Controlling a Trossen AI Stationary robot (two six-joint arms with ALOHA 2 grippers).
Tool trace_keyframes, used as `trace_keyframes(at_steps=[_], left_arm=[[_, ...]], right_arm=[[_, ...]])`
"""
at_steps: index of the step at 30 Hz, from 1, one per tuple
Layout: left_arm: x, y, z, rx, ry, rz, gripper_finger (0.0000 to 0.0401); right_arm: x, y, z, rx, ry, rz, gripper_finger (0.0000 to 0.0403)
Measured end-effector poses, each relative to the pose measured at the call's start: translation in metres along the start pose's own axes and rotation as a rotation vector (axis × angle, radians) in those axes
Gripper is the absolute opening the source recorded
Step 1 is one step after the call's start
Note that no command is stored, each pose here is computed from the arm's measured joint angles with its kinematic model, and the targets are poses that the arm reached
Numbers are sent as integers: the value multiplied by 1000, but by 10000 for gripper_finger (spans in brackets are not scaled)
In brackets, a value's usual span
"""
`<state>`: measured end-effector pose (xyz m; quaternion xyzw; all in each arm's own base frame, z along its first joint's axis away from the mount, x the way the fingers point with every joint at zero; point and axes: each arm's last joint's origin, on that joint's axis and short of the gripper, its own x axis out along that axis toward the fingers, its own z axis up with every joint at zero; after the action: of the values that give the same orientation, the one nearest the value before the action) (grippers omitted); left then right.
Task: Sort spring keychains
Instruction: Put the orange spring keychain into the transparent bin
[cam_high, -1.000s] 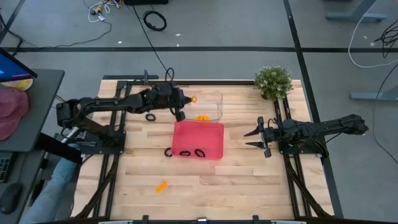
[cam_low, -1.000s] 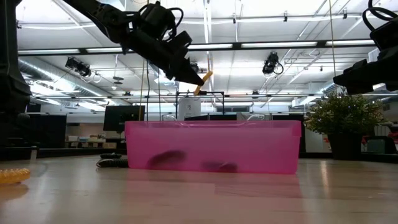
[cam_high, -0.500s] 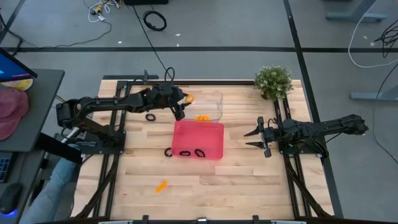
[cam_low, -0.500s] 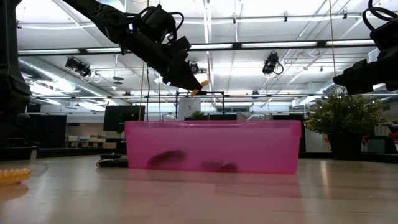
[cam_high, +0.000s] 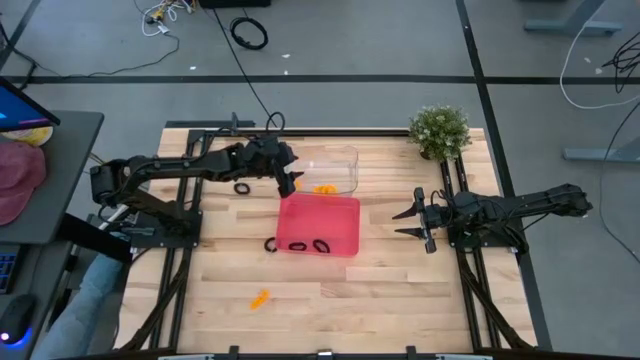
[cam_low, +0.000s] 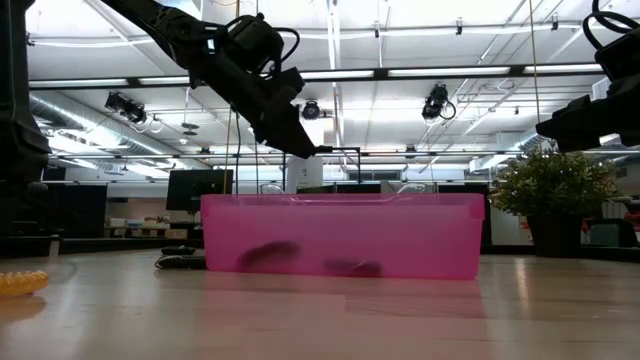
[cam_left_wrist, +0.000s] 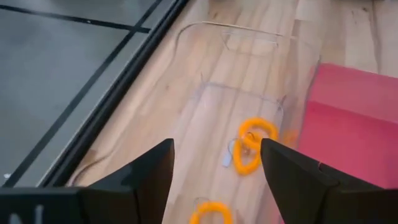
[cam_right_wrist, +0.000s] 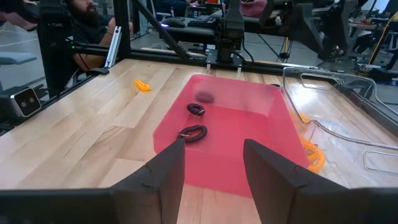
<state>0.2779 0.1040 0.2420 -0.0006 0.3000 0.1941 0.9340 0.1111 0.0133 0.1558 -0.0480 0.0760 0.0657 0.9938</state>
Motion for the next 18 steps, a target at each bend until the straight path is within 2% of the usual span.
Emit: trace_keyframes(at_steps=[4,9,12,18], left_arm=[[0,-1,-2,-26,17,-47,237],[-1,-7,-7,-100,73,-210,238],[-2,-14,-11,-99,113,-286,238],[-7,-36,-16,-75,181,-356,236]], right_arm=[[0,0,0,0,0,0,166],[0,0,0,0,0,0,166],[0,0,0,0,0,0,166],[0,0,0,0,0,0,166]])
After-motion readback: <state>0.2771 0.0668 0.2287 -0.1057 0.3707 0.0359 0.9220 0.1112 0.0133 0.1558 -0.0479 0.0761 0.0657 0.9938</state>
